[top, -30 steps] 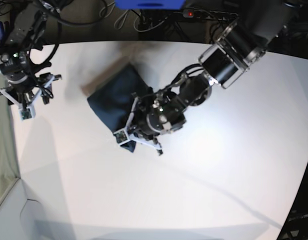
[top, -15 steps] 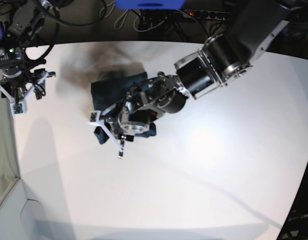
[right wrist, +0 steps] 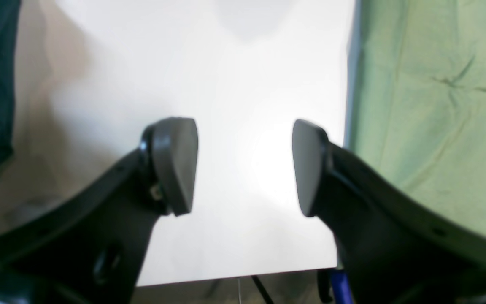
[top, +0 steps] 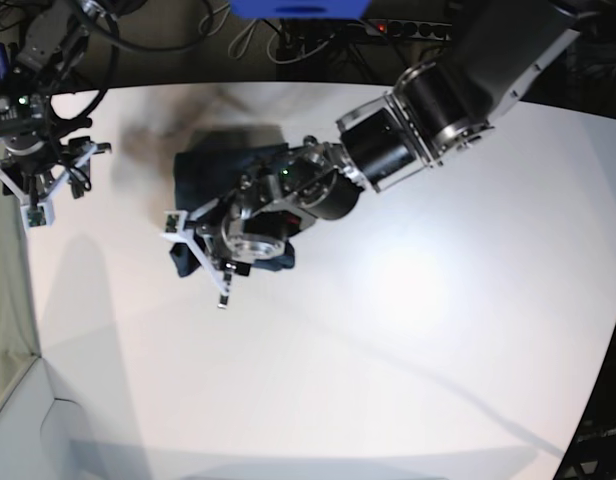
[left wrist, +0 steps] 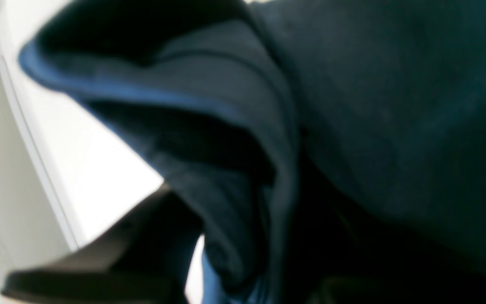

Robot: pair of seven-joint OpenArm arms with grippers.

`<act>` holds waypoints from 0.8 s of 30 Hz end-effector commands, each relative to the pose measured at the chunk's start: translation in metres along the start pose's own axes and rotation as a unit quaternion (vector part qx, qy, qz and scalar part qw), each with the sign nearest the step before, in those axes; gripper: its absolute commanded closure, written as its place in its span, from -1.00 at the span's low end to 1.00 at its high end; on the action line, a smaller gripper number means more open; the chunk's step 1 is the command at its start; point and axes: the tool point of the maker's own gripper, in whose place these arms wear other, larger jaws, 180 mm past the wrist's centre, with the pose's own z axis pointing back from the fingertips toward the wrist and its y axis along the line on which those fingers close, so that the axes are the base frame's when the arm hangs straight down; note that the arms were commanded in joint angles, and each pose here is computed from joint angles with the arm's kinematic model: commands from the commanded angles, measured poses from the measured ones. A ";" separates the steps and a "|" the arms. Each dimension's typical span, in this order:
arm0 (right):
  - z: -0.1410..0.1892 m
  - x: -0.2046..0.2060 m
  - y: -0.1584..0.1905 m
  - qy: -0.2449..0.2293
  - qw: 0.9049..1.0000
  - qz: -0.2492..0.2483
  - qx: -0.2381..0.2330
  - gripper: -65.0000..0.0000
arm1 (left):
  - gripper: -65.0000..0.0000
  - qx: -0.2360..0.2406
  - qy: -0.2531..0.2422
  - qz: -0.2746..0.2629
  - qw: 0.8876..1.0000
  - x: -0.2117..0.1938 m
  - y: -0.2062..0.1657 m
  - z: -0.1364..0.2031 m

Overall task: Layout the t-shirt on the table in an organized manner, then fold the t-shirt properly
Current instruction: 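Push the folded shirt with the left gripper to flatten and square it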

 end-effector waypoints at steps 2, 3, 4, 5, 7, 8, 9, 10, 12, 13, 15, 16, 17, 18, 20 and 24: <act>0.003 0.011 -0.006 -0.020 1.000 0.002 -0.008 -0.12 | 0.97 -0.034 -0.011 -0.003 0.999 0.007 -0.015 -0.001; 0.003 0.011 -0.006 -0.020 1.000 0.002 -0.008 -0.12 | 0.95 -0.034 -0.011 -0.003 0.999 0.006 -0.015 -0.001; 0.003 0.011 -0.006 -0.020 1.000 0.002 -0.008 -0.12 | 0.90 -0.034 -0.010 -0.003 0.999 0.005 -0.015 -0.001; 0.003 0.011 -0.006 -0.020 1.000 0.002 -0.008 -0.12 | 0.81 -0.035 -0.008 -0.003 0.999 0.003 -0.015 -0.001; 0.003 0.011 -0.006 -0.020 1.000 0.002 -0.008 -0.12 | 0.52 -0.034 -0.007 -0.003 0.999 0.002 -0.015 -0.001; 0.003 0.011 -0.006 -0.020 1.000 0.002 -0.008 -0.12 | 0.34 -0.035 -0.006 -0.003 0.999 0.001 -0.015 -0.001; 0.003 0.011 -0.006 -0.020 1.000 0.002 -0.008 -0.12 | 0.17 -0.032 -0.005 -0.006 0.999 0.001 -0.014 -0.001; 0.003 0.011 -0.006 -0.020 1.000 0.002 -0.008 -0.12 | 0.02 -0.026 -0.001 -0.012 1.000 0.000 -0.012 0.000; 0.003 0.011 -0.006 -0.020 1.000 0.002 -0.008 -0.12 | -0.29 -0.012 0.008 -0.024 1.000 -0.003 -0.006 0.000; 0.003 0.011 -0.006 -0.020 1.000 0.002 -0.008 -0.12 | -0.39 -0.006 0.014 -0.031 0.999 -0.005 -0.003 0.001; 0.003 0.011 -0.006 -0.020 1.000 0.002 -0.008 -0.12 | -0.49 0.002 0.023 -0.043 0.999 -0.008 0.000 0.001; 0.003 0.011 -0.006 -0.020 1.000 0.002 -0.008 -0.12 | -0.49 0.004 0.025 -0.046 0.999 -0.009 0.001 0.001; 0.003 0.011 -0.006 -0.020 1.000 0.002 -0.008 -0.12 | -0.49 0.005 0.025 -0.048 0.999 -0.009 0.001 0.001; 0.003 0.011 -0.006 -0.020 1.000 0.002 -0.008 -0.12 | -0.49 0.008 0.024 -0.049 0.998 -0.008 0.004 0.001; 0.003 0.010 -0.005 -0.019 1.000 0.003 -0.008 -0.12 | -0.49 0.014 0.027 -0.056 0.998 -0.008 0.008 0.002; 0.003 0.006 -0.004 -0.014 1.000 0.003 -0.005 -0.12 | -0.49 0.035 0.040 -0.084 0.995 -0.008 0.017 0.004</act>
